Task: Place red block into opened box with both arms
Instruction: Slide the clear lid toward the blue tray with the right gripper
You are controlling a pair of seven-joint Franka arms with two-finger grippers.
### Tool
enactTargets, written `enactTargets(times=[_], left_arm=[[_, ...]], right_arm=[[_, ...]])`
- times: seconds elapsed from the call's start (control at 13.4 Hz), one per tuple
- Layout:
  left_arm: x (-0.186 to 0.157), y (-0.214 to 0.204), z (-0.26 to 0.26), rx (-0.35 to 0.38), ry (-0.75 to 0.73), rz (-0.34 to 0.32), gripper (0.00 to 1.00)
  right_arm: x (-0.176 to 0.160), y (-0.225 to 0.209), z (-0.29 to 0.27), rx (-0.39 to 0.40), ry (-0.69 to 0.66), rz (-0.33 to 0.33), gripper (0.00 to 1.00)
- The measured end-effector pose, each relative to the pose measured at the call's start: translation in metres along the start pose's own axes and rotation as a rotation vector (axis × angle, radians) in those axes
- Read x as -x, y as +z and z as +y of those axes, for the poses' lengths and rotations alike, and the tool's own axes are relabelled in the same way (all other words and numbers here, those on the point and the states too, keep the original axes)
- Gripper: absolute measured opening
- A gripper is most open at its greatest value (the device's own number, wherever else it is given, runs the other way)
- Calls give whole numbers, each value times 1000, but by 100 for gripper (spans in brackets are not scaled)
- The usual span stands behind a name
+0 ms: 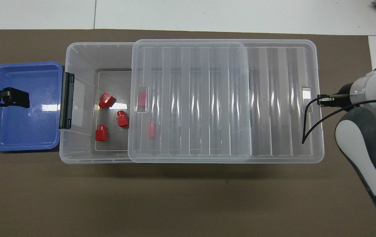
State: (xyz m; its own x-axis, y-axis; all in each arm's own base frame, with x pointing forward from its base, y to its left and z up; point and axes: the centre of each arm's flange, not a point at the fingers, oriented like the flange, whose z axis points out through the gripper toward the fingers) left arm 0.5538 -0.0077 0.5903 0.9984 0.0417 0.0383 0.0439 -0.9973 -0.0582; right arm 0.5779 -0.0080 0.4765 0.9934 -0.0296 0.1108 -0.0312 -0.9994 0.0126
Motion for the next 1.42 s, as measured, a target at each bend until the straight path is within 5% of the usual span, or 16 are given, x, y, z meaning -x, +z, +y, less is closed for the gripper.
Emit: enactTargets(times=[1.42], left_arm=[[13, -23, 13, 44, 24, -49, 100]], right_arm=[[22, -6, -149, -58, -138, -2, 1]])
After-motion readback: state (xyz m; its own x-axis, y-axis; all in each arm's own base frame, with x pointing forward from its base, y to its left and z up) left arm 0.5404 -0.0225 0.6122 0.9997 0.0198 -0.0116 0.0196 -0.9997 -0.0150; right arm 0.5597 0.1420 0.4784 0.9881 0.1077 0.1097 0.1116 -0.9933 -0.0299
